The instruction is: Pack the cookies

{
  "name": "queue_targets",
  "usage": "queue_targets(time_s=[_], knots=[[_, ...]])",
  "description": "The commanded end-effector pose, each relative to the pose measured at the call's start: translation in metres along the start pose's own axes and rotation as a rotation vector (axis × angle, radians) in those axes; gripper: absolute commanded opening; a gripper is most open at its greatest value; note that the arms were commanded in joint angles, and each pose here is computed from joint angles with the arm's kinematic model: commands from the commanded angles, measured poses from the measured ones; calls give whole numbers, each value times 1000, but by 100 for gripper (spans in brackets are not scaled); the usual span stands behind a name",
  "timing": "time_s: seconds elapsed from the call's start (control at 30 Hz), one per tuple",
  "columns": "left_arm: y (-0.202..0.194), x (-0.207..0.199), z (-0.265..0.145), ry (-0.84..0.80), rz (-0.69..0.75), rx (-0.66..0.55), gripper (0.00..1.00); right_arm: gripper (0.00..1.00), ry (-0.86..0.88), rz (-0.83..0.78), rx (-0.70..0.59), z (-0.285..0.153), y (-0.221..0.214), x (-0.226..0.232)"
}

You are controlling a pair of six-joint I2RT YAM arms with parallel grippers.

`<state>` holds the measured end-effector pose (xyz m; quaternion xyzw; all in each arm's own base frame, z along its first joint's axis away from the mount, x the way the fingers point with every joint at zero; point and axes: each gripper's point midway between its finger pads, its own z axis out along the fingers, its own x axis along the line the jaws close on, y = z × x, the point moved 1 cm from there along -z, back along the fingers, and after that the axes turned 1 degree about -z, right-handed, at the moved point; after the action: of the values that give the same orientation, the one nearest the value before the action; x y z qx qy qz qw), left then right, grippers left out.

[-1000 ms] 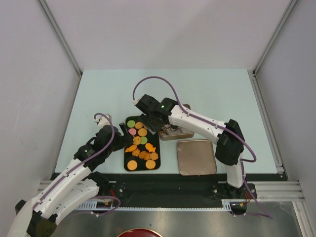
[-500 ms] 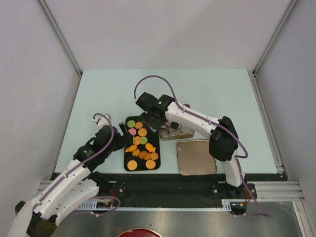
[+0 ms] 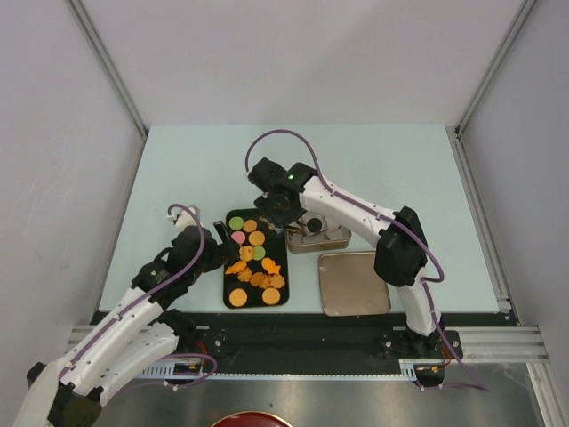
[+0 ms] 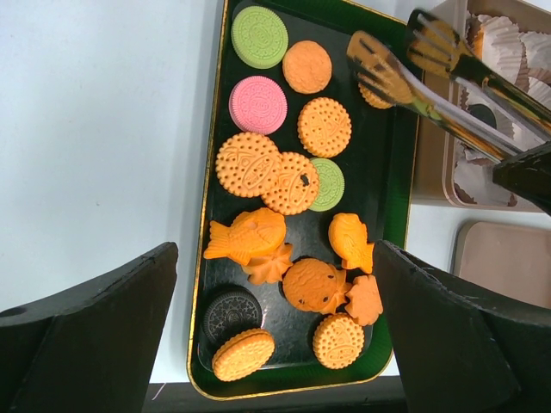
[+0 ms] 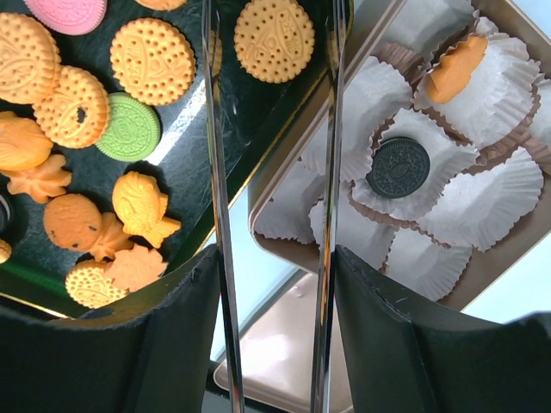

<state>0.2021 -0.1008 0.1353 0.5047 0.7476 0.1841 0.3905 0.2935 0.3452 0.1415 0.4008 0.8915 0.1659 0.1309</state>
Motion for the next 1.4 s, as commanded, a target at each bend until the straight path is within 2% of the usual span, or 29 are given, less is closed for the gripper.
queue_targets(time_s=[0.0,0.37,0.8,1.2,1.37], knots=[[7,-4,0,-14,-30,-29,100,57,14,-6,-49,-22,13,12],[11,-4,-4,-16,-37,-39,100,57,32,-43,-130,-54,23,40],[10,-2,-4,-8,-39,-37,100,57,53,-58,-71,-44,-4,49],[11,-2,-4,-7,-37,-40,100,57,91,-94,-95,-53,-1,78],[11,-3,-4,-10,-35,-39,100,57,78,-98,-62,-45,-9,78]])
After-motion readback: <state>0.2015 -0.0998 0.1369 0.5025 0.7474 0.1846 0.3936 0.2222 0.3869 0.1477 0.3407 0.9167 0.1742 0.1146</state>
